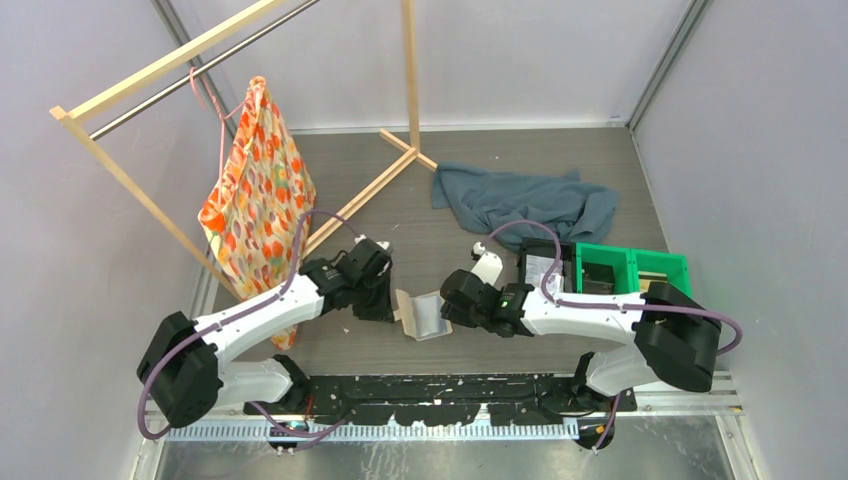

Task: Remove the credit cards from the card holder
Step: Open the card holder at the center of the board.

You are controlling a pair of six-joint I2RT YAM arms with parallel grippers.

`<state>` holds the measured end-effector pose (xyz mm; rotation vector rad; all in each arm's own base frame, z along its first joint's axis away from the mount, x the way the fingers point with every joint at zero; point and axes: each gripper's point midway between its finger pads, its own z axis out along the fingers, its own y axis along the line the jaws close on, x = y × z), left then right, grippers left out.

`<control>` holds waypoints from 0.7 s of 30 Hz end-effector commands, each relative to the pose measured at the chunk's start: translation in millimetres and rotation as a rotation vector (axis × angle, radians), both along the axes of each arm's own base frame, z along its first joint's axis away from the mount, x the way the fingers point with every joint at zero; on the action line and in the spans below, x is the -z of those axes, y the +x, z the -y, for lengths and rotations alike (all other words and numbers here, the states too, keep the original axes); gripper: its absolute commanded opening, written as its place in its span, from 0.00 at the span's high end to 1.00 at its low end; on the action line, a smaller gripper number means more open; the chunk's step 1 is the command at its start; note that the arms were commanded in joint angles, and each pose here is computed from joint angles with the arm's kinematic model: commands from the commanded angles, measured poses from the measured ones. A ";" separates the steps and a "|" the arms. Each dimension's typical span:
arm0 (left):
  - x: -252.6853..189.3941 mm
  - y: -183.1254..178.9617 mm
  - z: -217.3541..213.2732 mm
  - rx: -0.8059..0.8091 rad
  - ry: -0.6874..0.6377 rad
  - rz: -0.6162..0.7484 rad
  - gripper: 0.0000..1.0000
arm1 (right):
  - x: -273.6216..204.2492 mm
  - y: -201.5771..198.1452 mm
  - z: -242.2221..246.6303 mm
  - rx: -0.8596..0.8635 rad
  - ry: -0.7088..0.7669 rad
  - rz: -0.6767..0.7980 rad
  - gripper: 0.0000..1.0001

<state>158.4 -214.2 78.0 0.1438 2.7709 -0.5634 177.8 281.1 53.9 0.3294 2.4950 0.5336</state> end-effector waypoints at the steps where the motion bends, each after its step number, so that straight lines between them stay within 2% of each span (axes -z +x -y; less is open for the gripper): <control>1: 11.3 -5.2 -19.1 -0.018 0.080 -0.013 1.00 | -16.5 8.9 -21.8 0.000 0.078 0.025 0.68; 5: 19.0 -1.8 -27.4 -0.043 0.139 -0.016 1.00 | -8.2 7.1 -29.1 -0.022 0.069 -0.002 0.70; 10: 28.4 3.6 -34.0 -0.069 0.214 -0.031 1.00 | -7.2 7.1 -37.7 -0.030 0.105 -0.011 0.61; 21: 38.5 20.0 -24.1 -0.063 0.243 -0.024 1.00 | -20.8 0.7 -74.8 -0.137 0.249 -0.051 0.59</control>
